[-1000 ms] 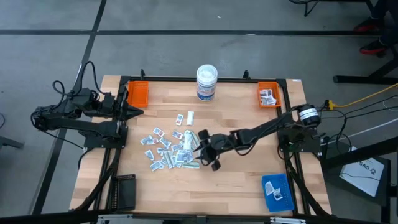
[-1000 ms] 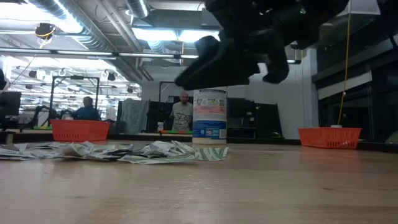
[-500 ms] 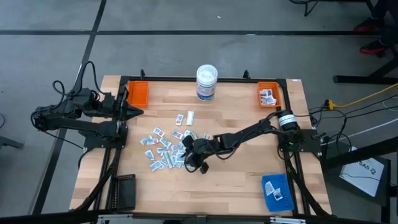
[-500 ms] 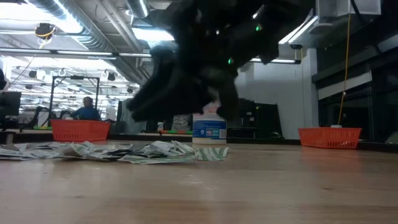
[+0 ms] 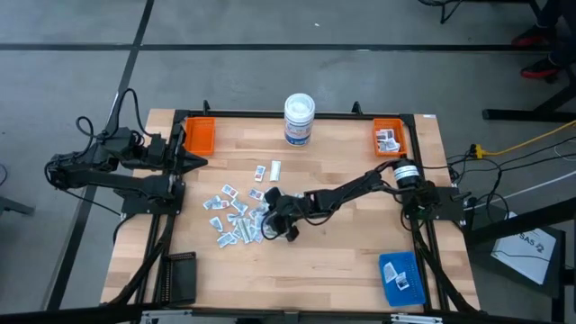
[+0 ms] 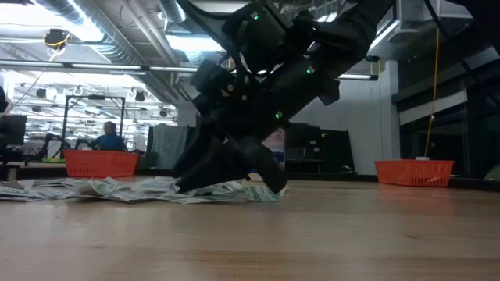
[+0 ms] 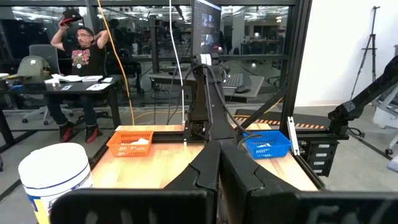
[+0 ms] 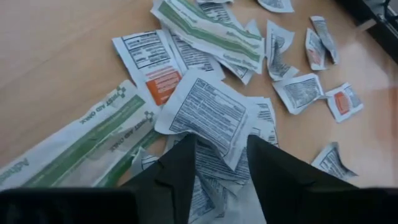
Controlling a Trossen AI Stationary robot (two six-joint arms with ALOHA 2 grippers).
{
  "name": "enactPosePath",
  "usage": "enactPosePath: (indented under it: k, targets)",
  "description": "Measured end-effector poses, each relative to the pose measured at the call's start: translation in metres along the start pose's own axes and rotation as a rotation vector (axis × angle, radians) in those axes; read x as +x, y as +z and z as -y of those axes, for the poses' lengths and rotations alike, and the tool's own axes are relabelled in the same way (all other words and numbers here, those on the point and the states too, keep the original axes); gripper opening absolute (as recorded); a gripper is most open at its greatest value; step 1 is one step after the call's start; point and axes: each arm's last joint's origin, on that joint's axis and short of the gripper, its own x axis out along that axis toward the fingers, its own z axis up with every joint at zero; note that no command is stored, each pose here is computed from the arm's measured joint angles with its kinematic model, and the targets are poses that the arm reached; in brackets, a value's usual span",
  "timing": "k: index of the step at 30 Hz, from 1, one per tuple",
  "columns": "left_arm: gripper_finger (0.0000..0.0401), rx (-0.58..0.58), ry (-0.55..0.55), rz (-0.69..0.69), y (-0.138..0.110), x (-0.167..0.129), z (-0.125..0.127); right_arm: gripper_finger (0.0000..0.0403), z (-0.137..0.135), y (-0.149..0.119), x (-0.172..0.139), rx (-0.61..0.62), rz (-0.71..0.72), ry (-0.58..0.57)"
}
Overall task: Pick & Place First Aid Supplies
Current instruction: Put the blue alcohol pad into the blue bin
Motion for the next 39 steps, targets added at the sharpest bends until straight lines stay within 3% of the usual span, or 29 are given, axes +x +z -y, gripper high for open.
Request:
enactPosePath:
  k: [13,17,23,32,39]
  targets:
    - [0.0004,0.000,0.000,0.000,0.000,0.000,0.000,0.0008,-0.001,-0.002,0.000,0.009,0.011,0.043]
    - [0.0004,0.000,0.000,0.000,0.000,0.000,0.000,0.0007,0.000,-0.001,0.000,0.081,0.022,0.047]
    - [0.0004,0.000,0.000,0.000,0.000,0.000,0.000,0.0003,0.009,0.010,-0.013,0.243,0.127,0.146]
    - [0.0004,0.000,0.000,0.000,0.000,0.000,0.000,0.0001,0.026,0.024,-0.035,0.495,0.294,0.422]
    - [0.0004,0.000,0.000,0.000,0.000,0.000,0.000,0.0001,0.031,0.033,-0.042,0.638,0.372,0.555]
